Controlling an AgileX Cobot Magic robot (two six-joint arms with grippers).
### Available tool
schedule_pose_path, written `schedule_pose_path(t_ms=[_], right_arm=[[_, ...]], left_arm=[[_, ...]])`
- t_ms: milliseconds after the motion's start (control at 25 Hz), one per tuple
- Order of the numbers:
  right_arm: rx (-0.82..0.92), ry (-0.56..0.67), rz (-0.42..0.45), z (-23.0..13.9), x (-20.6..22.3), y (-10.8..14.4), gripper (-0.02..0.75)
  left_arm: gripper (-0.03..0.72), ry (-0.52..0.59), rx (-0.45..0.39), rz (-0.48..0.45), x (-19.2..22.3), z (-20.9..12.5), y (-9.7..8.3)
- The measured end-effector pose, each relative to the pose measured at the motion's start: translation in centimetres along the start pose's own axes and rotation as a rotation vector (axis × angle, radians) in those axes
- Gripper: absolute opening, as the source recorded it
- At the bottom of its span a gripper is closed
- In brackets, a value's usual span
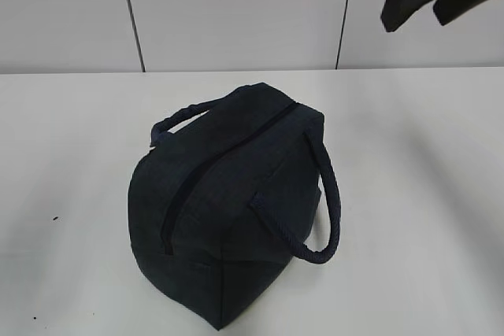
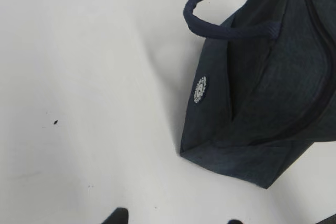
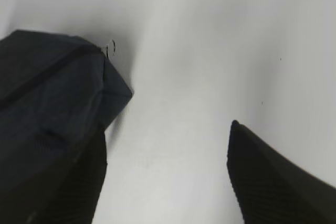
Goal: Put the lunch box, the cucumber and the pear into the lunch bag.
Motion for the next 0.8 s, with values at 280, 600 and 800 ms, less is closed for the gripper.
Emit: schedule_pose_path(t_ms=[280,600,800], right_arm=[[-0.011,0.012,-0.033,-10.0,-5.1,-0.5,0.550],[-0.017,-0.075,-0.038,-20.1,-8.4,-0.6,0.549],[-0.033,-0.197,-0.053,-24.6,-10.0,-0.9,0.549]], left_arm=[[0.347,0.006,-0.032,0.089,-3.9,-3.3,0.6],[0.345,-0.055,-0.016,0.146,-7.2,-5.6,0.8],[0.344,-0.119,0.030,0.245,-8.5,-5.9,2.3]])
Point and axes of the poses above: a point on each arm's last joint axis where the gripper is mounted, x pointing out along that axis toward the gripper, y along the wrist's bending axis when the last joint is at zero, z = x × y, the point moved 10 cm from there along x, pointing out along that axis toward the gripper, and after that the axes turned 2 degrees about x, right-handed, at the moved point
